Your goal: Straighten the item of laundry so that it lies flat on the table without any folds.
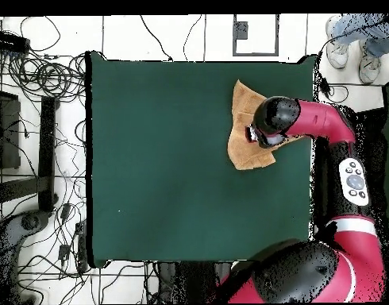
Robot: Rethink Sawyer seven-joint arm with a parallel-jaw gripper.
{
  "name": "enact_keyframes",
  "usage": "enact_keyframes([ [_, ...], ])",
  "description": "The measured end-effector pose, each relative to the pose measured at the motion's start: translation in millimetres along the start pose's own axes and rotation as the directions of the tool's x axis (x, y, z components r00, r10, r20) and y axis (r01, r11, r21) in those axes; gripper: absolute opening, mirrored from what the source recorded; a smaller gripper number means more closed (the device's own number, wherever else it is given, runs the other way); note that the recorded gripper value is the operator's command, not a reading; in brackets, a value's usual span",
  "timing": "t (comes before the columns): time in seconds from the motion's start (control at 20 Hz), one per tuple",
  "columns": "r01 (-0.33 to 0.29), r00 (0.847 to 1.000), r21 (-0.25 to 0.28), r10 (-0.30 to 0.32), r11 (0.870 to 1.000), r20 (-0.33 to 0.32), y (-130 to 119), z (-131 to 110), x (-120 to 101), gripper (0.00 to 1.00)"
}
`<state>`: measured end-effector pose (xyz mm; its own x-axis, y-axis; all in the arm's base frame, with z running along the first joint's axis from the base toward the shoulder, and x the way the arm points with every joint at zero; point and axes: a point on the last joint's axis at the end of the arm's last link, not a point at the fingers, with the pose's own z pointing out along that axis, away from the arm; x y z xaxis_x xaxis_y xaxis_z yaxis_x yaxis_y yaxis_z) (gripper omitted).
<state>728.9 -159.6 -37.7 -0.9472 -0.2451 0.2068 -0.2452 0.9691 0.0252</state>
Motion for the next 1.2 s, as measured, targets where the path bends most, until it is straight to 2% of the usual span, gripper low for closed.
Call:
enact_keyframes([
  [0.25, -0.021, 0.998, -0.002, 0.021, 1.0, 0.065, -14, -7, 4, 1.0],
  [0.35, -0.037, 0.994, 0.016, 0.035, 0.999, 0.103, -27, -13, 2, 1.0],
  [0.55, -0.054, 0.99, 0.035, 0.049, 0.998, 0.13, -39, -24, -5, 1.0],
  [0.8, -0.085, 0.979, 0.082, 0.068, 0.993, 0.194, -56, -51, -31, 1.0],
  [0.9, -0.088, 0.977, 0.088, 0.069, 0.992, 0.201, -57, -54, -36, 1.0],
  [1.0, -0.096, 0.972, 0.11, 0.069, 0.989, 0.225, -56, -68, -54, 1.0],
  [1.2, -0.092, 0.969, 0.131, 0.059, 0.987, 0.24, -45, -85, -75, 1.0],
])
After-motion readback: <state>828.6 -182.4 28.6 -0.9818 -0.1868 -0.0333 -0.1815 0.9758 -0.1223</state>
